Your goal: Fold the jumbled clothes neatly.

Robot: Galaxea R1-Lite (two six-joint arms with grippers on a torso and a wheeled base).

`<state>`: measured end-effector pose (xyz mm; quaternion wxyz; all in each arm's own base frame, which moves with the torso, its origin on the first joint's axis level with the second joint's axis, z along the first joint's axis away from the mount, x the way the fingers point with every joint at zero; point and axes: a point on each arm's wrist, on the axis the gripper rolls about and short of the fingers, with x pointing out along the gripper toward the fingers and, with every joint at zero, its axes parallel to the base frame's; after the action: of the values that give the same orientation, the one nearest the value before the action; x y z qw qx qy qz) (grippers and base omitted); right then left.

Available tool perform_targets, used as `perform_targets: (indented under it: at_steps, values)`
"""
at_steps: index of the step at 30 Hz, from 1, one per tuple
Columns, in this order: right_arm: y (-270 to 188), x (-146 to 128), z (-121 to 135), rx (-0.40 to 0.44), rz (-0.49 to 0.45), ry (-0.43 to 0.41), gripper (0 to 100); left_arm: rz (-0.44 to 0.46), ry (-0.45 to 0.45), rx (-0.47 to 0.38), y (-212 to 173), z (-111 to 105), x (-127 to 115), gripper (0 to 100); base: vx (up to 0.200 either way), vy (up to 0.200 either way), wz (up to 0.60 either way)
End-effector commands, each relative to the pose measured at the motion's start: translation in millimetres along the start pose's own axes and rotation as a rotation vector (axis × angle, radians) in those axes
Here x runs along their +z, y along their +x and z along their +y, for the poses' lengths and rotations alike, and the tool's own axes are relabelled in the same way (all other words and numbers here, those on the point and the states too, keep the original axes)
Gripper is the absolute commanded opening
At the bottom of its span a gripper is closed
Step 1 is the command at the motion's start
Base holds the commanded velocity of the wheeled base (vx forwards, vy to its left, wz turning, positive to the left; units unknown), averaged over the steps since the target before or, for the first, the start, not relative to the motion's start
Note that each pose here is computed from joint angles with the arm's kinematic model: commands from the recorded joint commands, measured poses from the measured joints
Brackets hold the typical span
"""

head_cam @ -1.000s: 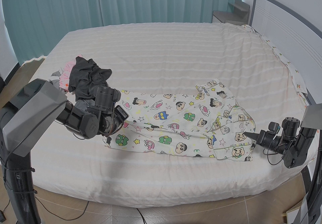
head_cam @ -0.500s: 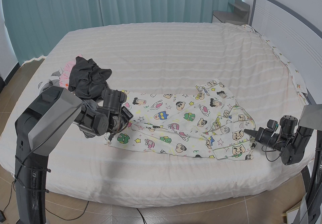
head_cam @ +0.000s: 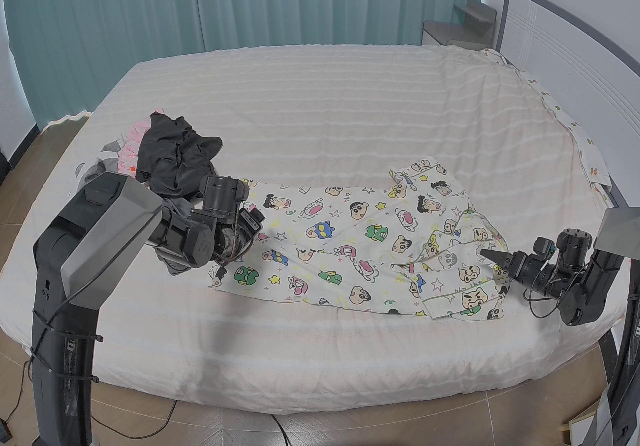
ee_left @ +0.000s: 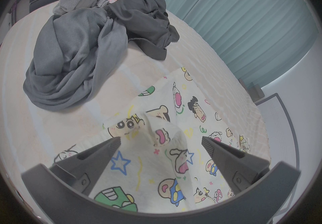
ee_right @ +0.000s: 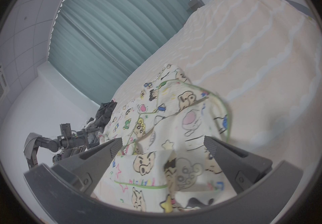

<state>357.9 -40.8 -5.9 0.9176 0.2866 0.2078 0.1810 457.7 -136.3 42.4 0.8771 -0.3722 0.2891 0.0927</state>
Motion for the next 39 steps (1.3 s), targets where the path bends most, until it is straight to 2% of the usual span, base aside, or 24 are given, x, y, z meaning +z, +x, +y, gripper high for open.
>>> perform_targets:
  at_steps: [1, 6, 12, 14, 17, 18, 22, 25, 28, 34, 39]
  values:
    - [-10.8, 8.8, -6.1, -0.039, -0.040, 0.006, 100, -0.027, -0.019, -0.001, -3.3, 2.0, 14.4, 100, 0.000, 0.000, 0.00]
    - [-28.5, 22.0, -3.7, -0.084, -0.100, 0.059, 100, -0.059, -0.041, 0.007, -8.1, 7.2, 31.8, 100, 0.000, 0.000, 0.00]
    - [-51.8, 19.0, 25.4, -0.085, -0.103, 0.160, 100, -0.088, -0.072, 0.025, -35.1, 12.2, 62.9, 100, 0.000, 0.000, 0.00]
    - [-56.7, 10.0, 45.6, -0.114, -0.104, 0.194, 100, -0.023, -0.097, 0.020, -57.4, 18.5, 72.5, 100, 0.000, 0.000, 0.00]
    - [-57.1, -5.1, 69.0, -0.164, -0.111, 0.276, 100, 0.087, -0.152, -0.035, -92.5, 34.0, 80.9, 100, 0.000, 0.000, 0.00]
    - [-56.6, -13.6, 78.9, -0.178, -0.102, 0.316, 100, 0.143, -0.159, -0.058, -107.8, 42.5, 80.3, 100, 0.000, 0.000, 0.00]
    - [-59.7, -45.0, 112.2, -0.185, -0.030, 0.378, 100, 0.258, -0.196, -0.138, -157.8, 71.5, 77.6, 100, 0.000, 0.000, 0.00]
    - [-60.0, -65.3, 127.2, -0.197, 0.026, 0.387, 100, 0.288, -0.207, -0.180, -182.4, 85.9, 64.5, 100, 0.000, 0.000, 0.00]
    - [-56.9, -76.9, 135.3, -0.228, 0.029, 0.410, 100, 0.293, -0.207, -0.197, -195.2, 97.6, 50.9, 100, 0.000, 0.000, 0.00]
    - [-54.3, -92.5, 139.5, -0.276, 0.042, 0.432, 100, 0.364, -0.222, -0.273, -212.3, 103.7, 34.7, 100, 0.167, 0.000, 0.00]
    - [-69.2, -106.2, 145.2, -0.297, 0.098, 0.418, 100, 0.379, -0.209, -0.285, -216.5, 101.3, 29.8, 100, 0.200, 0.000, 0.00]
